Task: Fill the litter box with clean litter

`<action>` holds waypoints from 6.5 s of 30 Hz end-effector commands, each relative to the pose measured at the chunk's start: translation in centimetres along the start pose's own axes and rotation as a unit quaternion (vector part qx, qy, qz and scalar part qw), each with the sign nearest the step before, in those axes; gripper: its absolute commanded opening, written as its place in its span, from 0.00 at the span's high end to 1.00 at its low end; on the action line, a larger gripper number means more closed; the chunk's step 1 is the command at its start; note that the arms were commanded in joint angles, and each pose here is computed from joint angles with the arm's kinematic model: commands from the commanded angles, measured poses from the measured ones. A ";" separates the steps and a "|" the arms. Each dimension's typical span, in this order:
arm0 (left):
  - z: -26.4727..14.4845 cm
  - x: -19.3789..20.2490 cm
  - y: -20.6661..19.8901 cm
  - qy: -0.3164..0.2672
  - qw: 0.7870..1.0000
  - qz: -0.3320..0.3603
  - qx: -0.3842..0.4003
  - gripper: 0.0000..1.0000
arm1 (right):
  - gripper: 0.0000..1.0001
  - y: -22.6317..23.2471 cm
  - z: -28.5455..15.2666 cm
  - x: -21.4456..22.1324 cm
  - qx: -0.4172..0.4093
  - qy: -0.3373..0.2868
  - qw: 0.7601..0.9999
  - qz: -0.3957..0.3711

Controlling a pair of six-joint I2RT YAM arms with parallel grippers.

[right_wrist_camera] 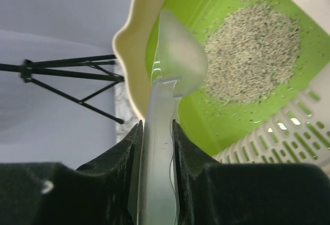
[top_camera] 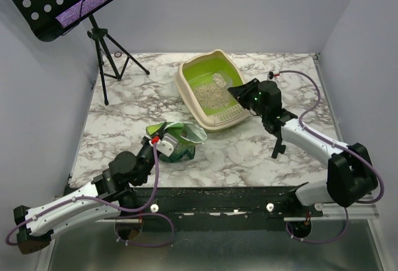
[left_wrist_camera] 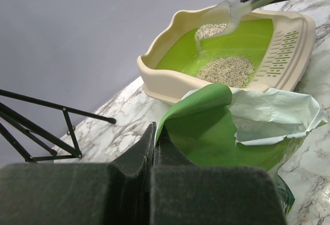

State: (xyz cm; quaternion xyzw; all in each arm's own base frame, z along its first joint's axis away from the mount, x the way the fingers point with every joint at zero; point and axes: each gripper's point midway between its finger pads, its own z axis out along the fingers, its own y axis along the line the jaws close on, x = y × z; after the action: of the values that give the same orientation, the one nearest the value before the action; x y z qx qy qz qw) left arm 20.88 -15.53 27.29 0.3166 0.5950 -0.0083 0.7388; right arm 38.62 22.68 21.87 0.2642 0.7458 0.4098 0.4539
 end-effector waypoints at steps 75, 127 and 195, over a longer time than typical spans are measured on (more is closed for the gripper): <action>-0.1 -2.1 1.3 -0.035 0.999 -0.030 -0.023 1.00 | 0.37 -20.6 0.1 -11.1 0.373 0.096 0.887 -0.256; -2.4 -2.5 7.2 -0.064 0.978 -0.113 -0.163 1.00 | 0.24 8.2 -9.3 19.3 -0.511 0.261 0.607 -0.550; 9.1 -9.0 -3.3 -0.108 0.921 -0.299 0.224 1.00 | 1.00 1.0 -10.6 2.4 -0.124 0.140 0.848 -0.495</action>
State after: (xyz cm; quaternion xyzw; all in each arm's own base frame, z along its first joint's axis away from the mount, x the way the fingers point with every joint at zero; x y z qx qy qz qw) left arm 27.86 -26.17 29.45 0.2723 0.6138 -0.3597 0.6478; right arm 28.62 21.71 23.36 -0.2695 0.7847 0.2433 0.5025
